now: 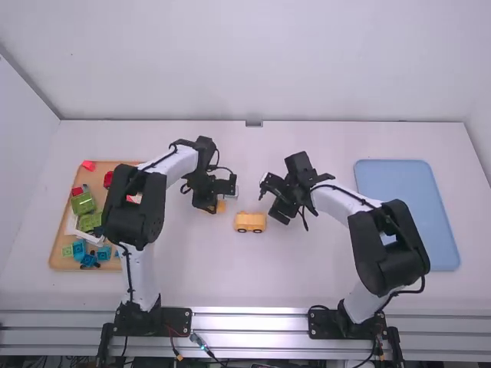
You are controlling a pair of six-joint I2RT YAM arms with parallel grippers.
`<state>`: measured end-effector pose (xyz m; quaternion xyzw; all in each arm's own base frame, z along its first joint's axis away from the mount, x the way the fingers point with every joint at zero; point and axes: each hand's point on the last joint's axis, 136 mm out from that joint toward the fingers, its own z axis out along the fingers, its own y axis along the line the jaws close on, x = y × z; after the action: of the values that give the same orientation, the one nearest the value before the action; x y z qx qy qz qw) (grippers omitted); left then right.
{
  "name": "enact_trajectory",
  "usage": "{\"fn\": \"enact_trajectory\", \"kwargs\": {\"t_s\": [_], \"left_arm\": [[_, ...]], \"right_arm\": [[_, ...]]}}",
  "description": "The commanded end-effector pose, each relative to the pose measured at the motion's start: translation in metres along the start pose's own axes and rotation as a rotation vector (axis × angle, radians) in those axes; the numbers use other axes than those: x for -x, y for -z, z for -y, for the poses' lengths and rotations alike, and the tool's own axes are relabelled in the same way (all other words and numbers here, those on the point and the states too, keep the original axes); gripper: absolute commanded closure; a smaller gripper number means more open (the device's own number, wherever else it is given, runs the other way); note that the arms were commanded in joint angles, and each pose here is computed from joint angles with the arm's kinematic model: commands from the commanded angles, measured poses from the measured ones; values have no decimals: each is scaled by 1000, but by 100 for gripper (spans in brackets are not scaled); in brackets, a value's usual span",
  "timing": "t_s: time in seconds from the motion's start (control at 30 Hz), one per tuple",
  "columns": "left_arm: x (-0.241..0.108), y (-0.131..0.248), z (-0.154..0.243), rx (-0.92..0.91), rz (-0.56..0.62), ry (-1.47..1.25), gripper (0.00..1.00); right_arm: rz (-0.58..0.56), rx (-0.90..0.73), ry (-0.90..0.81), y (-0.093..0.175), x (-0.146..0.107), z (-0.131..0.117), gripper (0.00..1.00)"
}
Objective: Assemble lego blocks to make yellow taxi
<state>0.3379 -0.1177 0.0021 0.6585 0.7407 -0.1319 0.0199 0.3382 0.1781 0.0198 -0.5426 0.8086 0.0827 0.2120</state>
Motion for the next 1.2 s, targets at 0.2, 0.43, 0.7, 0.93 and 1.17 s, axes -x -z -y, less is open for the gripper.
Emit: {"fn": "enact_trajectory", "kwargs": {"t_s": [0.2, 0.43, 0.7, 0.93, 1.17], "left_arm": [[-6, 8, 23, 98, 28, -36, 98], [-15, -13, 32, 130, 32, -123, 77], [-17, -20, 35, 130, 38, -116, 54], [-13, -19, 28, 157, 57, -141, 1], [0, -6, 33, 136, 307, -288, 1]], "right_arm": [[115, 35, -41, 14, 13, 13, 1], [186, 91, -54, 20, 16, 12, 1], [188, 97, -53, 20, 16, 10, 1], [188, 108, -29, 19, 21, 3, 1], [186, 116, -22, 18, 22, 0, 1]]}}
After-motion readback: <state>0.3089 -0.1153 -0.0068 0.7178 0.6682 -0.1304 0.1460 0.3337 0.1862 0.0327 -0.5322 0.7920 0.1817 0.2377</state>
